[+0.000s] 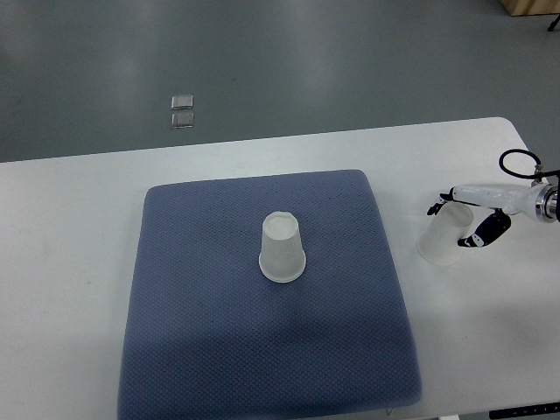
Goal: Stack paper cups
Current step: 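Lower the right hand and close its fingers around the white cup, then lift the cup and carry it over the upside-down cup on the pad, then lower the held cup onto the upside-down cup, nesting it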
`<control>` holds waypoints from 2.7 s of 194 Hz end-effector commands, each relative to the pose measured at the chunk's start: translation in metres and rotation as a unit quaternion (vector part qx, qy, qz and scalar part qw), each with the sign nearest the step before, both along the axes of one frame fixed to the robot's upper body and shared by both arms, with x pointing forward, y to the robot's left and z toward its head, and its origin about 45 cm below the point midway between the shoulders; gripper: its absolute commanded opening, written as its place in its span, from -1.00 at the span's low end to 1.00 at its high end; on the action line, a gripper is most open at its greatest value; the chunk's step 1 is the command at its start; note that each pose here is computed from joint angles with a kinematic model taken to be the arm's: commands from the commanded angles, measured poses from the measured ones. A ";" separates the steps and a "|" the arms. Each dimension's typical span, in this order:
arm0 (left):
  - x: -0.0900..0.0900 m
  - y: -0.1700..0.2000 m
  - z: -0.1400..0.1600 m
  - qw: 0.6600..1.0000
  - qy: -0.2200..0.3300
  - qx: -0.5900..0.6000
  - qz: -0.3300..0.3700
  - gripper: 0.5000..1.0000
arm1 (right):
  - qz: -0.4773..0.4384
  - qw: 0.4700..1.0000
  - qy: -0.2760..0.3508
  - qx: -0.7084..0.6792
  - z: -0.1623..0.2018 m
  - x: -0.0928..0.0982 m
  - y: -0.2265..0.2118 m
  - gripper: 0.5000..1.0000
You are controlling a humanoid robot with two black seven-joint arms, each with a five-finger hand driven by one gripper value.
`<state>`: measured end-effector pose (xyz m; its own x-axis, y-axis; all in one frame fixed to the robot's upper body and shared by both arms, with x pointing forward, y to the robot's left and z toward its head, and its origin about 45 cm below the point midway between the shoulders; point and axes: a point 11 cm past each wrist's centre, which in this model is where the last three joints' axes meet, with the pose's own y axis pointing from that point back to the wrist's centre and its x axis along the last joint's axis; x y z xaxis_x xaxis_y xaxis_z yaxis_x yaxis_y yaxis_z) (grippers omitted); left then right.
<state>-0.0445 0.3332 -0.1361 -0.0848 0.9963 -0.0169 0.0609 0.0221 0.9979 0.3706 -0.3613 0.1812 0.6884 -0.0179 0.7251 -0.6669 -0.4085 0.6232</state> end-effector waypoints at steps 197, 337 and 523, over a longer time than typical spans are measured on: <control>0.000 0.000 0.000 1.000 0.000 0.000 0.000 1.00 | 0.183 0.977 -0.052 0.098 0.163 0.054 0.137 -0.26; 0.000 0.000 0.000 1.000 0.000 0.000 0.000 1.00 | 0.291 0.952 -0.028 0.090 0.159 0.022 0.237 -0.23; 0.000 0.000 0.000 1.000 0.001 0.000 0.001 1.00 | 0.284 0.954 -0.020 0.091 0.131 0.019 0.256 0.55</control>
<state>-0.0446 0.3332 -0.1361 -0.0844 0.9963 -0.0168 0.0612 0.0220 0.9979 0.3907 -0.1117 0.3163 0.5999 0.2332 0.7654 -0.3225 -0.8050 0.4980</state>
